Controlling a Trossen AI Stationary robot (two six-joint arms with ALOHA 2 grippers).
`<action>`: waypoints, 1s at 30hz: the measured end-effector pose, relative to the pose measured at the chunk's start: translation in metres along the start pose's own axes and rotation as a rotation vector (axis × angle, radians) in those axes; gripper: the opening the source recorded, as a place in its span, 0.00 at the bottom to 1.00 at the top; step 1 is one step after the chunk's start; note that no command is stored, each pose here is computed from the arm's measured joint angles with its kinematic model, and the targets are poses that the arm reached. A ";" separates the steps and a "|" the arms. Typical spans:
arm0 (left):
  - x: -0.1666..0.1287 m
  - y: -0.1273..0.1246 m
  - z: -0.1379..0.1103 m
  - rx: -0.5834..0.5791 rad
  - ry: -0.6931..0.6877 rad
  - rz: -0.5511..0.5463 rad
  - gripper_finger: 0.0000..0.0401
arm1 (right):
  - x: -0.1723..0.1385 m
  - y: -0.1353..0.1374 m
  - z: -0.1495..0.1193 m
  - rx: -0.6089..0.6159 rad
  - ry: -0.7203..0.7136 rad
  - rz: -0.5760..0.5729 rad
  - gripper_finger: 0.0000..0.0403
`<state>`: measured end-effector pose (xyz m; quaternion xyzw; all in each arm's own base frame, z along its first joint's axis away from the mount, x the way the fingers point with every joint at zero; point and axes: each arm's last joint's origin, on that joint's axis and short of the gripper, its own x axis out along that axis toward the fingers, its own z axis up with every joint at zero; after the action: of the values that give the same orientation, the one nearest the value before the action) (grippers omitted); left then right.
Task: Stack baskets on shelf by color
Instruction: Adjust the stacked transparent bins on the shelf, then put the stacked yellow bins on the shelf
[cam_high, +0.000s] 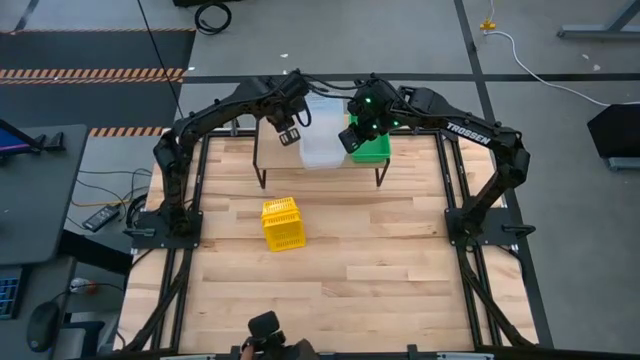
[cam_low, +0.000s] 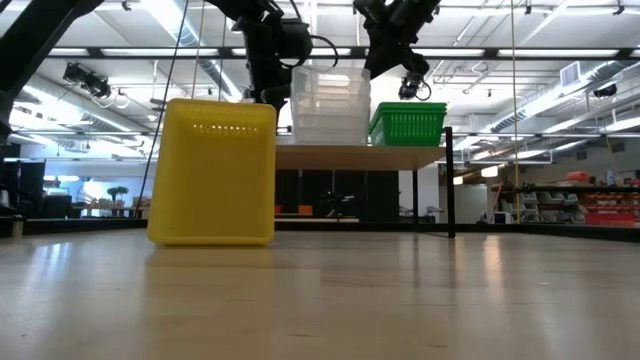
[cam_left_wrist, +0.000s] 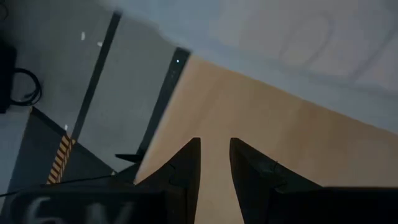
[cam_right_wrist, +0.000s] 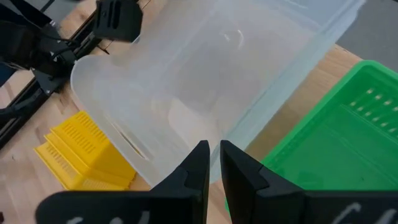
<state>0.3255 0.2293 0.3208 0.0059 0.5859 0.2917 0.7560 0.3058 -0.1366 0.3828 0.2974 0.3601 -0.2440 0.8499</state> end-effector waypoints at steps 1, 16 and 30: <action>0.000 0.001 0.001 -0.006 -0.009 0.003 0.23 | 0.000 0.000 0.000 0.000 -0.001 -0.002 0.11; -0.007 0.005 -0.003 -0.010 0.023 0.032 0.23 | 0.000 -0.003 0.003 0.017 -0.037 -0.026 0.11; -0.129 -0.001 -0.011 -0.078 -0.101 -0.009 0.23 | -0.051 -0.004 0.003 -0.018 -0.177 0.035 0.23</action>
<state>0.2975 0.1669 0.4306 -0.0116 0.5354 0.3101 0.7855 0.2732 -0.1314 0.4216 0.2733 0.2804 -0.2514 0.8851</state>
